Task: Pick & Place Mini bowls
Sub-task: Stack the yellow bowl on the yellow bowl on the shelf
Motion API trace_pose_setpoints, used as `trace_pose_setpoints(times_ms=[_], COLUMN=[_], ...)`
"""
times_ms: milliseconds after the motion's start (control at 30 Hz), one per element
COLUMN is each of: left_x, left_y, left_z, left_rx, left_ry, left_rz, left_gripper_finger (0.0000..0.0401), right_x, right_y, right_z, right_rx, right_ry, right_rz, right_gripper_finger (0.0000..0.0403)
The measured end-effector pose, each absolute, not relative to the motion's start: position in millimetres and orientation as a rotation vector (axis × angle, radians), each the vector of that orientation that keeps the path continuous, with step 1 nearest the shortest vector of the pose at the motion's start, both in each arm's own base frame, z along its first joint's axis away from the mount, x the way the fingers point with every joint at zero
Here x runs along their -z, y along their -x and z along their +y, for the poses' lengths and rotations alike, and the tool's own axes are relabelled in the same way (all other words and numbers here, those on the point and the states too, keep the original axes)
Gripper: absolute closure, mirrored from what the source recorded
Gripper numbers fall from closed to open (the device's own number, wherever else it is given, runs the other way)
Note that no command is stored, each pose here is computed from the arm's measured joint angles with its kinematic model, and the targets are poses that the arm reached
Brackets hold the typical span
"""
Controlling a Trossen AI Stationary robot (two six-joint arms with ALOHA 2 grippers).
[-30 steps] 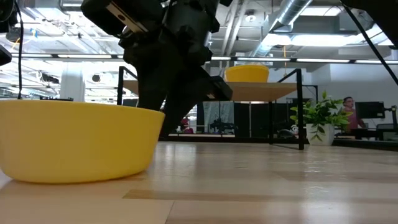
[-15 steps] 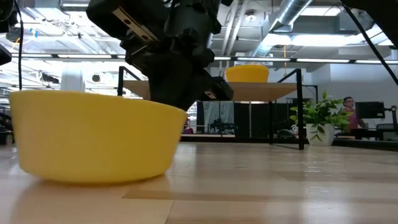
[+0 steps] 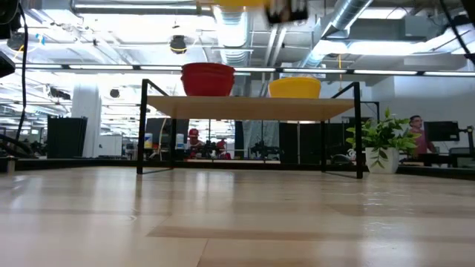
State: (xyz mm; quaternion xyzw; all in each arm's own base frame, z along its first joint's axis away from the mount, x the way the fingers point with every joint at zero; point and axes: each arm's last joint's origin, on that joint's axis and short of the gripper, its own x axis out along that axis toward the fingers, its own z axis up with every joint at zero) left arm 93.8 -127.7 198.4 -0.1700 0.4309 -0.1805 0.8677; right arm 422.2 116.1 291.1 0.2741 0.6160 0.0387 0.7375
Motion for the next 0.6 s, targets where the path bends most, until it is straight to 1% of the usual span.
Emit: trace_pose_setpoints(times_ms=[100,200,300,367,467,600], left_x=[-199,-199,-200,-200,-201,-201], left_y=[-94,-95,-96,-96,-97,-97], left_z=[-128,-128,-128,-127,-127,-128], left_rx=[0.375,0.366,0.347,0.332,0.315,0.317], left_ry=[0.359,0.361,0.361,0.358,0.357,0.364], left_rz=[0.894,0.878,0.855,0.838,0.818,0.811], left_gripper_finger=[0.0045,0.0045,0.0045,0.0045,0.0045,0.0045], right_x=[-339,-377,-406,-419,-431,-439], right_y=[-393,-360,-326,-307,-287,-275], right_z=[93,65,38,21,-3,-38], right_rx=[-0.068,0.047,0.191,0.285,0.376,0.453], right_ry=[-0.623,-0.634,-0.608,-0.604,-0.596,-0.554], right_rz=[1.301,1.242,1.178,1.145,1.103,1.058], right_gripper_finger=[0.0402,0.0402,0.0402,0.0403,0.0403,0.0403])
